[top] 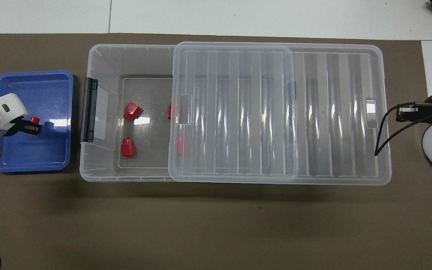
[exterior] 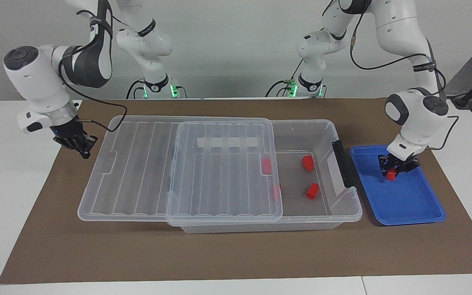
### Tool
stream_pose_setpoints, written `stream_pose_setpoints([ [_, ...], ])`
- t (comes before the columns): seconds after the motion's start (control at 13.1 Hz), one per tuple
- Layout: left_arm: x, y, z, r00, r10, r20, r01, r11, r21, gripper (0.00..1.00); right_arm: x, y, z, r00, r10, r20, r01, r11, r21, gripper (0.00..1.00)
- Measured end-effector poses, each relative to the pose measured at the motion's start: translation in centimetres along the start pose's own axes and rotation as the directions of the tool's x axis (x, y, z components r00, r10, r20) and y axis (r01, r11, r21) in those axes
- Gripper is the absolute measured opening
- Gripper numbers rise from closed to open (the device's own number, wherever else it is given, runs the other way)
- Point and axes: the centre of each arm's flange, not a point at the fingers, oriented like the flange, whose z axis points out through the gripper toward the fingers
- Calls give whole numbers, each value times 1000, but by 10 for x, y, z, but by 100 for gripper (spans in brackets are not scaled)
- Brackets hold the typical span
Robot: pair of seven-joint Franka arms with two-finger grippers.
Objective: Place red block in blue tray from box
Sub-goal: 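Lower the block into the tray while the right gripper slides the lid back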
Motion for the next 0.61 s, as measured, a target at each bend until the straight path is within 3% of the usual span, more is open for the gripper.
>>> stream_pose_setpoints([
  [0.61,-2,0,16,999,-52,-3,52,999,-4,34,-2,-60,5,994,-109,-1,109,994,11,1],
])
